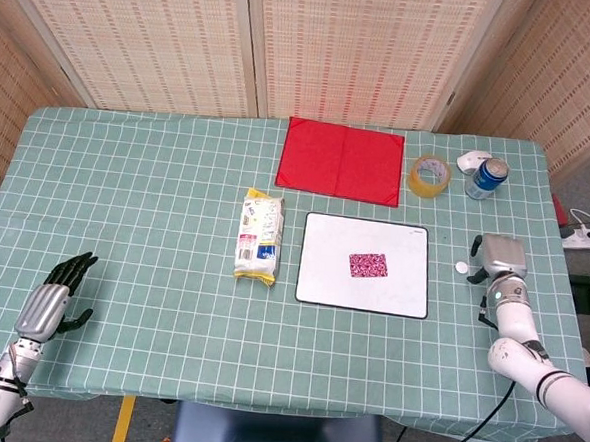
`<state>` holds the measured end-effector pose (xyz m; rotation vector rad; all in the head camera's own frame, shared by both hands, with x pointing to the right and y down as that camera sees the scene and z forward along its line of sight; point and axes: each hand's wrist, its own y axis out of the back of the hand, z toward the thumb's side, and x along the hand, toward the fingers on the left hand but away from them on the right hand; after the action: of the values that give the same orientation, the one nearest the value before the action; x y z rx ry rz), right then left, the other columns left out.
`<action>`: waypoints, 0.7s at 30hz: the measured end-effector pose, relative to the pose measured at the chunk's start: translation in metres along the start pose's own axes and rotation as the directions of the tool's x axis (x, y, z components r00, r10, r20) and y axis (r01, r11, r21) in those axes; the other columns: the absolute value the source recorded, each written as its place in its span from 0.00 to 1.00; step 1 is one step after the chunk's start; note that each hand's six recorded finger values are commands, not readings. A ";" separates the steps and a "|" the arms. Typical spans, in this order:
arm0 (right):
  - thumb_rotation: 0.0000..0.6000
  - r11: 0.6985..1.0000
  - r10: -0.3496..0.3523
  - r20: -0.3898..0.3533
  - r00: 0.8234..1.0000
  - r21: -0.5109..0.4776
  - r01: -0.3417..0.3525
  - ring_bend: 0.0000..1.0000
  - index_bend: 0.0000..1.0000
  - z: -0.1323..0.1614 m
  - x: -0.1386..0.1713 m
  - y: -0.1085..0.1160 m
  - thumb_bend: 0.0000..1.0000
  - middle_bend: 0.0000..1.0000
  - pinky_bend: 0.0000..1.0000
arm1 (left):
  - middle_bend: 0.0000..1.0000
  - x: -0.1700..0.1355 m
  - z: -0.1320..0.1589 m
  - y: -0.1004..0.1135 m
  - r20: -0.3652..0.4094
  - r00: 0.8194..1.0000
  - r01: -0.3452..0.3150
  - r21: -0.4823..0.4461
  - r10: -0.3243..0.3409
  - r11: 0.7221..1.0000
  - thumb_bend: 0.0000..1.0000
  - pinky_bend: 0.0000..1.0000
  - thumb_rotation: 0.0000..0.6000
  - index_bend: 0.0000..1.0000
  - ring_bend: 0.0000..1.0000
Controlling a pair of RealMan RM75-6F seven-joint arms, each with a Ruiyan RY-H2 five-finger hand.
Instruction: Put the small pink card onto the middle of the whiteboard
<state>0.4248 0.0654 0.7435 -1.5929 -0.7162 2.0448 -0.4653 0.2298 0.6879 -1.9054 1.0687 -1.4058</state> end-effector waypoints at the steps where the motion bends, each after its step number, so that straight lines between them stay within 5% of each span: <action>1: 1.00 1.000 0.001 0.001 1.000 -0.003 -0.001 0.99 0.49 0.001 -0.001 -0.001 0.16 0.97 1.00 | 0.00 0.000 0.000 0.000 0.001 1.000 0.001 0.000 -0.001 1.000 0.28 0.08 1.00 0.00 0.00; 21: 1.00 1.000 0.013 0.003 1.000 0.004 -0.013 0.99 0.48 0.005 -0.005 -0.008 0.20 0.97 1.00 | 0.00 0.000 0.000 -0.001 0.000 1.000 0.009 -0.009 -0.009 1.000 0.28 0.08 1.00 0.00 0.00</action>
<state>0.4210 0.0674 0.7533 -1.5968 -0.7037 2.0567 -0.4656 0.2305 0.6882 -1.9187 1.0688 -1.4085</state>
